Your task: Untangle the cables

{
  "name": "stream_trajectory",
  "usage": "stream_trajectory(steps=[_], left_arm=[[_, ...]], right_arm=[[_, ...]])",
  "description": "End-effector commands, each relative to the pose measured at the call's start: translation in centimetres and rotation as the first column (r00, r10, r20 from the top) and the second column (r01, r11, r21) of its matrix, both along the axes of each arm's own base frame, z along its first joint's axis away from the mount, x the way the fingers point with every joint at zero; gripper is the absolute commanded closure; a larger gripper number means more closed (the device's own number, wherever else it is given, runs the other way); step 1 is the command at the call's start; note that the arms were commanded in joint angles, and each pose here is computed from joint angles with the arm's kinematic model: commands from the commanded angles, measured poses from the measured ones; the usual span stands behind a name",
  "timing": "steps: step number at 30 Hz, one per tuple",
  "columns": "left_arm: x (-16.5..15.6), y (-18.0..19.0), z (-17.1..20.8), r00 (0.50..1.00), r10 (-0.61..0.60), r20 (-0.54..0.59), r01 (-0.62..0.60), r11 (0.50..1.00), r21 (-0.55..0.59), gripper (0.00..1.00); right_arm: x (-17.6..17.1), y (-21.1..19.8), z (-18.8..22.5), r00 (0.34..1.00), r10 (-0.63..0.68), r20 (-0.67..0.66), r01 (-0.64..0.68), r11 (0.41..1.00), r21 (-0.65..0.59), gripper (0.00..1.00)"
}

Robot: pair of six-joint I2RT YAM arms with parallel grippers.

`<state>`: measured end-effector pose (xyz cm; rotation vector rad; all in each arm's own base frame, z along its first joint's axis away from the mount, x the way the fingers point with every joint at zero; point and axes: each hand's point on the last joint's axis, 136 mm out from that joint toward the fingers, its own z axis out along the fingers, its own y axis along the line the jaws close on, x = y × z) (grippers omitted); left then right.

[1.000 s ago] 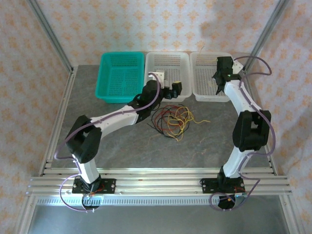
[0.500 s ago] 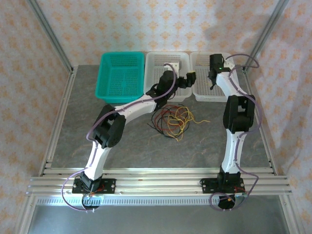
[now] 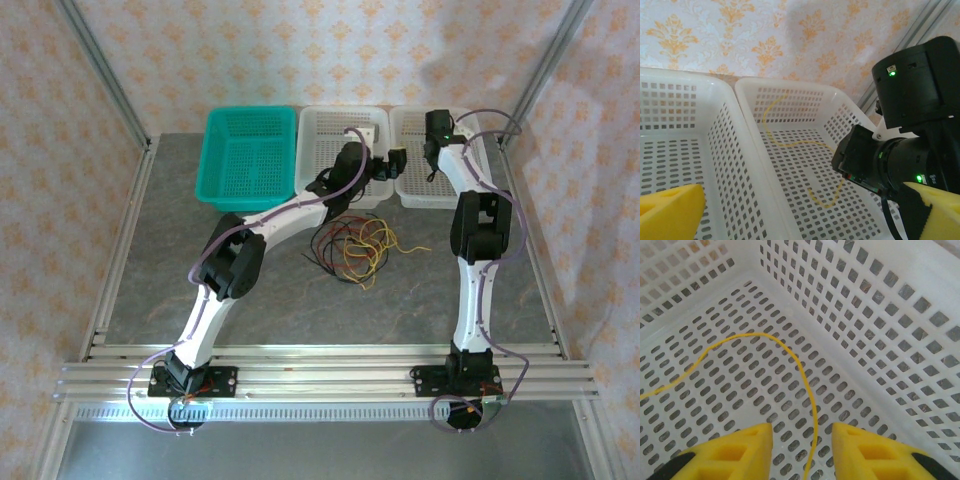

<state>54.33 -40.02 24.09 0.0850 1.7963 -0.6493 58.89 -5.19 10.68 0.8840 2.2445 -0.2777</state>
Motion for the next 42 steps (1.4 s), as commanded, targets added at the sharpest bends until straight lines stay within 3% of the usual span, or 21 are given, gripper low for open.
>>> stream_trajectory(steps=[1, 9, 14, 18, 25, 31, 42], left_arm=[[-1.0, -0.8, 0.9, 1.0, -0.02, 0.009, 0.02, 0.999, 0.028, 0.01], [-4.6, 0.9, 3.3, 0.999, -0.014, 0.029, 0.011, 0.996, 0.092, 0.01], [-8.5, 3.9, 4.6, 0.999, -0.013, 0.052, 0.007, 0.993, 0.117, 0.01], [-10.9, 7.0, 3.2, 0.999, 0.025, 0.044, -0.031, 0.988, 0.153, 0.0], [-15.1, 9.9, -0.5, 0.998, 0.049, -0.039, -0.042, 0.986, 0.159, 0.01], [-18.2, 9.1, -3.3, 0.994, 0.034, -0.108, -0.019, 0.991, 0.132, 0.01], [-21.7, 3.9, -6.0, 0.981, -0.109, -0.159, 0.108, 0.994, -0.014, 0.01]], right_arm=[[-0.2, -0.5, 3.8, 0.999, 0.0, 0.044, 0.001, 1.0, -0.017, 0.63], [-3.1, 0.8, 9.3, 0.986, 0.072, 0.15, -0.076, 0.997, 0.018, 0.65], [-7.9, 2.7, 11.0, 0.972, 0.126, 0.198, -0.139, 0.989, 0.051, 0.66], [-12.2, 4.0, 10.6, 0.969, 0.147, 0.2, -0.162, 0.985, 0.062, 0.66], [-20.1, 6.0, 7.0, 0.975, 0.152, 0.163, -0.173, 0.978, 0.12, 0.65], [-25.1, 6.2, 2.6, 0.986, 0.127, 0.105, -0.146, 0.968, 0.202, 0.65], [-27.7, 8.2, -3.1, 0.988, 0.139, 0.069, -0.156, 0.888, 0.433, 0.55]])
